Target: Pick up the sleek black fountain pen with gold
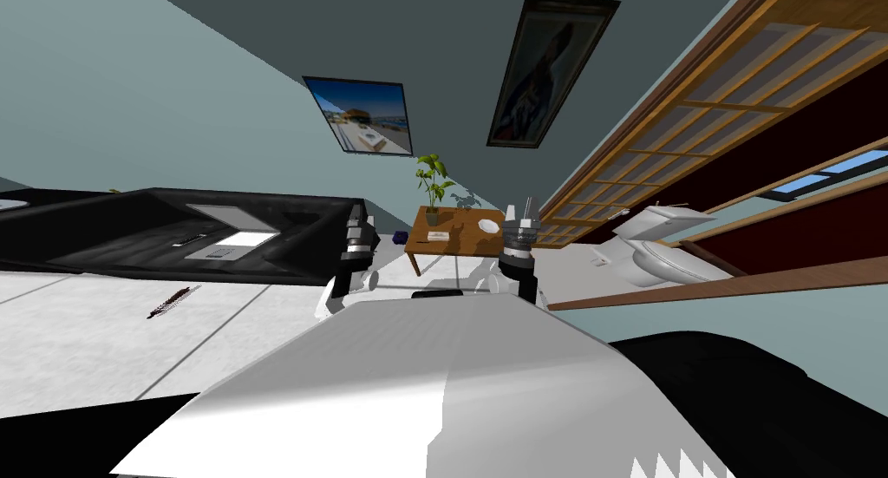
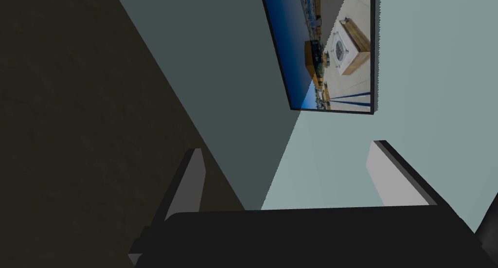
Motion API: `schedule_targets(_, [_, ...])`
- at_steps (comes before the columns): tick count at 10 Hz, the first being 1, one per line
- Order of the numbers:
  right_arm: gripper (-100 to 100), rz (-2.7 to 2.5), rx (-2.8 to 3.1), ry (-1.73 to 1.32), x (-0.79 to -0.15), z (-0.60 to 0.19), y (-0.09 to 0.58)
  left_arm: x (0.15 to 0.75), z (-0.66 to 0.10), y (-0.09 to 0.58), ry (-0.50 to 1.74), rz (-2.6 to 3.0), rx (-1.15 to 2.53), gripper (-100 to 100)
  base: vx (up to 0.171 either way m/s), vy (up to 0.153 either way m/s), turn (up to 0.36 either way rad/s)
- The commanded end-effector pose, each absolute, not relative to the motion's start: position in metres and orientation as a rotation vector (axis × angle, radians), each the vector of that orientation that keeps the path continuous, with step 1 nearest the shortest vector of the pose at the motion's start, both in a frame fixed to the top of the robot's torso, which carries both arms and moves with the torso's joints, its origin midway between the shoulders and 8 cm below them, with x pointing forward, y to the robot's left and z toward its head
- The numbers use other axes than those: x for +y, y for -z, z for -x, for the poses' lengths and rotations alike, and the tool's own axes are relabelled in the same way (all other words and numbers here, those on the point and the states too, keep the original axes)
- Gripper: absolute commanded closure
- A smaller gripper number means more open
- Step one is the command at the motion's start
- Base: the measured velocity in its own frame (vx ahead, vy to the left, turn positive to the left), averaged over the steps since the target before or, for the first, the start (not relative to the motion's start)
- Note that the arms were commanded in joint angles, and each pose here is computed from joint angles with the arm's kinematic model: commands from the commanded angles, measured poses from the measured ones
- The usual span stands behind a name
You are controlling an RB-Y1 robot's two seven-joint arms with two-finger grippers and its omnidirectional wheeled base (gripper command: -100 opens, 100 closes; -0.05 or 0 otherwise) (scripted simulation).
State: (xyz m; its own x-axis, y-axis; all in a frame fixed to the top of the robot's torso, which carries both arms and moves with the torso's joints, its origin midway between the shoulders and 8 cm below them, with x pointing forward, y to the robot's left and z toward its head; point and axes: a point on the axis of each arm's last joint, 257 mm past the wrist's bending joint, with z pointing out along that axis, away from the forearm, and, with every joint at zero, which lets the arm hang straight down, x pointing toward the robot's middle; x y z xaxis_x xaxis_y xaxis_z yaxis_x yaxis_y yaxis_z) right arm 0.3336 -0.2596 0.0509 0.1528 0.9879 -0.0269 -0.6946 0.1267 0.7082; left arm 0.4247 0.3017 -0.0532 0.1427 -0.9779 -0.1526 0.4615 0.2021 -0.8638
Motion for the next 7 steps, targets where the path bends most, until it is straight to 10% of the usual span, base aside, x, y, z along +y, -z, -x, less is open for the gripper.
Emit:
schedule_targets(1, [0,-0.630,0.576,-1.328,-0.260,-0.334,-0.051,0.307,-0.442,0.071,1.185,0.810,0.900,-100,0.027,-0.001,-0.051])
schedule_targets(7, [0,-0.630,0.576,-1.328,-0.260,-0.334,-0.051,0.315,-0.483,0.120,1.148,0.943,1.011,-100,0.026,-0.001,-0.044])
